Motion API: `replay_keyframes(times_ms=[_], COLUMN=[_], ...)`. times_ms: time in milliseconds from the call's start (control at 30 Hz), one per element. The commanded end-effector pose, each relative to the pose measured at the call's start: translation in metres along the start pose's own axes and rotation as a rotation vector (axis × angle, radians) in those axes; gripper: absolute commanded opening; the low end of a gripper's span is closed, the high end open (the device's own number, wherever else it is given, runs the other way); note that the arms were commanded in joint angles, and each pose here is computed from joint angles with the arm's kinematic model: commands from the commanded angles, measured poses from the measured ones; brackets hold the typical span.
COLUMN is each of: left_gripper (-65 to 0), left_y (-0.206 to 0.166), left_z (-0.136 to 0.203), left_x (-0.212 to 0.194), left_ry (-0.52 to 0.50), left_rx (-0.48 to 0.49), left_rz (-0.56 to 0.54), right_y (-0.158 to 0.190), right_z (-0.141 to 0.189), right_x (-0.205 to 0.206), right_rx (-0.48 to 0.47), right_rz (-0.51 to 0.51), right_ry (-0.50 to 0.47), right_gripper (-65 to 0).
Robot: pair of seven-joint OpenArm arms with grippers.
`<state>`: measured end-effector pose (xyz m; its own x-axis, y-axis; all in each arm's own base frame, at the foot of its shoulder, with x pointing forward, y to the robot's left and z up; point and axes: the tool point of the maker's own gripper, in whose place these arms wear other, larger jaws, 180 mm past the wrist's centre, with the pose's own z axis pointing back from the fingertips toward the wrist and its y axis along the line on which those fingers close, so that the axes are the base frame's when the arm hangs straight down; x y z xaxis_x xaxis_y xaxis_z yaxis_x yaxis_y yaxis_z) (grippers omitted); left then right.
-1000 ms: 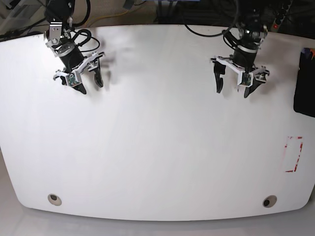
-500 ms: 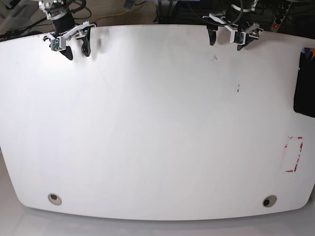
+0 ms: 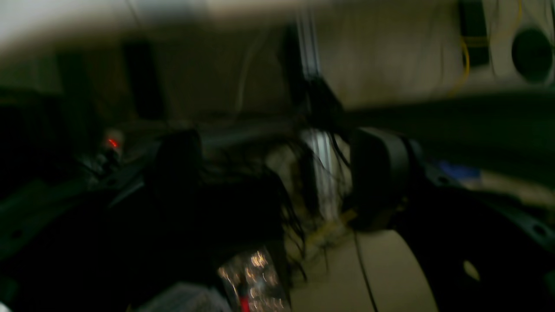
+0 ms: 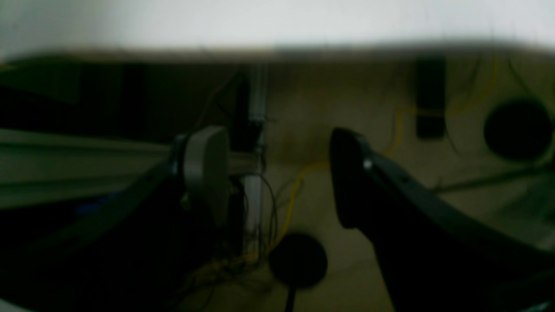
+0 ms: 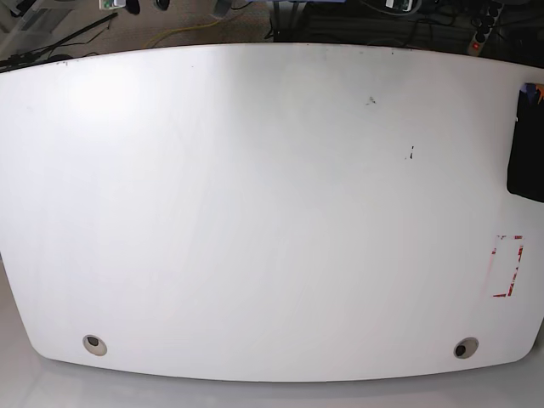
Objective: Fold the T-shirt properly
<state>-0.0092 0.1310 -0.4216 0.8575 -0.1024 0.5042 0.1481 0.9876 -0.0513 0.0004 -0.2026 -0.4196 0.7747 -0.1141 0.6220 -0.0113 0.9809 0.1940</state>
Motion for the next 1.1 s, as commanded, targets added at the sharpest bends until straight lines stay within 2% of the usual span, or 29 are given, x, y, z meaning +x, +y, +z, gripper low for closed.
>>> replay_keyframes(times_ms=[0,67,167,233,400,533,700,833,900,1000,1067], left_gripper=[-15.6,-15.6,-15.6,-15.6,-15.7,-15.7,-15.7,-15.7,-15.7,-15.7,-15.7], left_y=[0.0,0.002,0.009,0.013,0.029,0.044,0.049,0.058,0.053,0.047,0.051], left_z=[0.0,-0.005,-0.026,-0.039,-0.077,-0.102,-0.129,-0.148,-0.156,-0.166,-0.17], left_x=[-0.031,-0.05,-0.063,-0.087,-0.115,-0.145,-0.158,-0.17,-0.174,-0.171,-0.17], left_ry=[0.07,0.114,0.135,0.193,0.276,0.375,0.404,0.469,0.499,0.503,0.51], left_rx=[-0.026,-0.036,-0.041,-0.045,-0.04,0.008,0.052,0.102,0.096,0.091,0.126], left_rz=[0.005,0.013,0.055,0.085,0.119,0.164,0.22,0.259,0.275,0.286,0.282], right_y=[0.007,0.007,0.012,0.01,0.012,0.012,0.0,-0.012,-0.019,-0.024,-0.027], right_z=[0.005,0.005,-0.012,-0.022,-0.056,-0.084,-0.111,-0.13,-0.139,-0.151,-0.159], right_x=[-0.041,-0.064,-0.086,-0.104,-0.134,-0.152,-0.155,-0.155,-0.156,-0.155,-0.151], right_rx=[0.019,0.02,0.046,0.051,0.08,0.097,0.068,0.041,0.019,-0.002,-0.01], right_rz=[-0.068,-0.099,-0.138,-0.159,-0.202,-0.224,-0.184,-0.129,-0.109,-0.088,-0.077], right_ry=[0.088,0.139,0.186,0.23,0.313,0.382,0.435,0.485,0.511,0.544,0.553], right_gripper=[-30.9,-30.9,-31.1,-31.1,-31.1,-31.2,-31.1,-31.1,-30.9,-30.9,-30.9])
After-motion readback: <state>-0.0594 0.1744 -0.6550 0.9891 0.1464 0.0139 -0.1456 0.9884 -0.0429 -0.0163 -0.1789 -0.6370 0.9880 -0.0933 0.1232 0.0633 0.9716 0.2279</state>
